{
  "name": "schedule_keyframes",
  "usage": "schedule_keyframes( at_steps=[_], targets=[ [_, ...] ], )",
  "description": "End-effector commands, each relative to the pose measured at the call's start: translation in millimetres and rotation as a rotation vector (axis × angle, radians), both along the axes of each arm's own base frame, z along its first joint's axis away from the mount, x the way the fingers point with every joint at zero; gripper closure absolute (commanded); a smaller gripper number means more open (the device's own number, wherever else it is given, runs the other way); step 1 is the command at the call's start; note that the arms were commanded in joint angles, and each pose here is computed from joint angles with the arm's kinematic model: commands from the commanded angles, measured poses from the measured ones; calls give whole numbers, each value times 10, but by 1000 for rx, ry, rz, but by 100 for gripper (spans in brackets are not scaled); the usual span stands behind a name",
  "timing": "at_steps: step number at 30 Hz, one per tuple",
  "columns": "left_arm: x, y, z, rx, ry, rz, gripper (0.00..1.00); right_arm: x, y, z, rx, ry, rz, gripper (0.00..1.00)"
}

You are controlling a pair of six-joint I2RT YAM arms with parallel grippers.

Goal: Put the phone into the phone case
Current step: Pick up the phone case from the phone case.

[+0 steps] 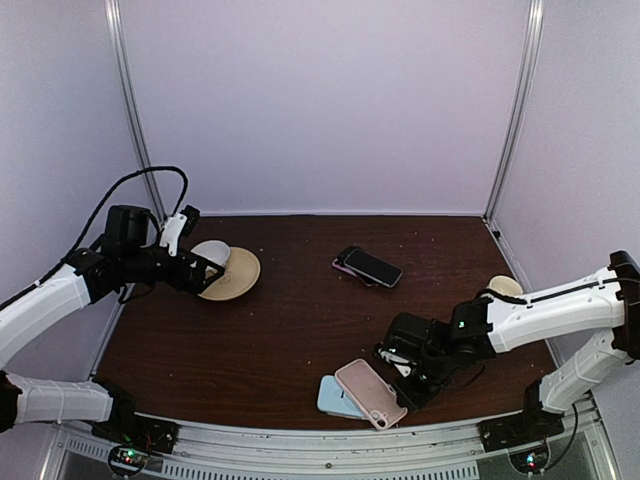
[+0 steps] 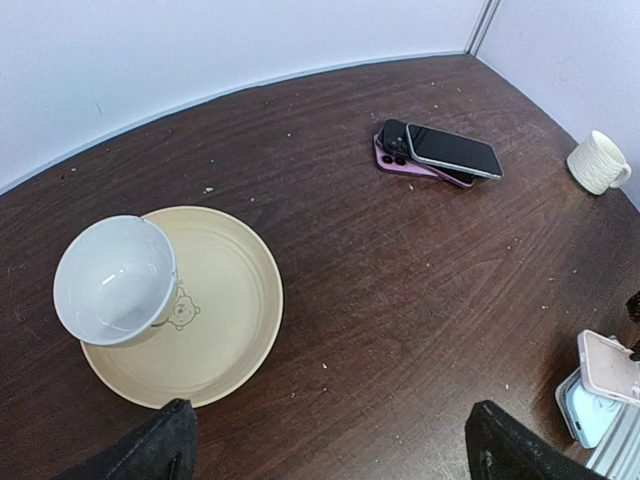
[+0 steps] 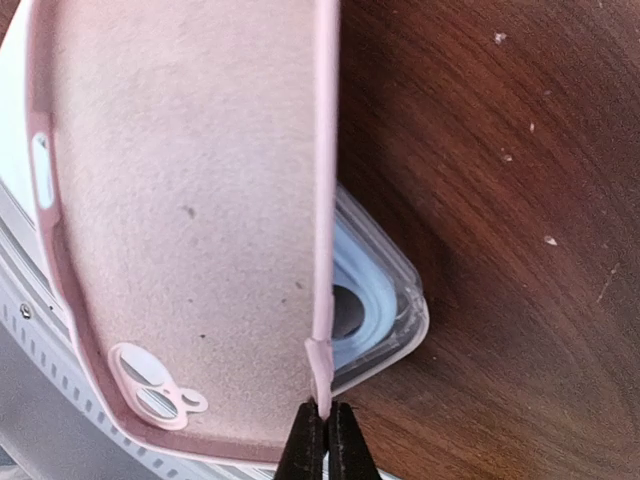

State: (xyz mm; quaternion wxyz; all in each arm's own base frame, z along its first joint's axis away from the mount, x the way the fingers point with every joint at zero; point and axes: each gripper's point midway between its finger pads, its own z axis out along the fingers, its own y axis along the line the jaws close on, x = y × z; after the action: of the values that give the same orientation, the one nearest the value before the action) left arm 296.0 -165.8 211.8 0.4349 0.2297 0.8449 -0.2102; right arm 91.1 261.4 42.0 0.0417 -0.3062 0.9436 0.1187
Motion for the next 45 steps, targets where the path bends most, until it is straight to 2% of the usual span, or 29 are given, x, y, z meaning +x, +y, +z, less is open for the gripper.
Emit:
schedule_keyframes(
  at_steps=[1,8,13,17,20,24,28,32,36,39,42,45],
  targets=[
    [33,-62,103,-18,-44,-27,3,25,-14,155,-14,-26,42,100],
    [29,-63,94,-14,-45,-31,2,30,-21,429,-54,-36,140,100],
    [3,-112,107,-35,-35,-57,2,195,37,825,-74,-151,292,100],
    [-163,-391,215,-126,-20,-202,4,620,169,1246,-132,-403,426,100],
    [-368,-687,349,-209,53,-349,9,926,342,1603,-184,-604,544,100],
    [-706,-994,630,-269,119,-536,10,1306,495,1937,-347,-841,692,100],
    [-846,-1068,888,-355,91,-591,4,1640,671,2259,-525,-1081,797,100],
    [-861,-1168,870,-393,91,-615,3,1744,967,2528,-503,-1277,880,100],
    [-698,-1271,606,-341,83,-532,2,1773,1140,2647,-491,-1357,945,100],
    [-664,-1401,645,-367,43,-540,5,1788,1209,2658,-507,-1372,989,100],
    [-654,-1495,665,-372,41,-561,12,1796,1245,2686,-494,-1372,1004,100],
    [-679,-1538,593,-365,64,-576,25,1804,1271,2728,-489,-1389,1009,100]
  ],
)
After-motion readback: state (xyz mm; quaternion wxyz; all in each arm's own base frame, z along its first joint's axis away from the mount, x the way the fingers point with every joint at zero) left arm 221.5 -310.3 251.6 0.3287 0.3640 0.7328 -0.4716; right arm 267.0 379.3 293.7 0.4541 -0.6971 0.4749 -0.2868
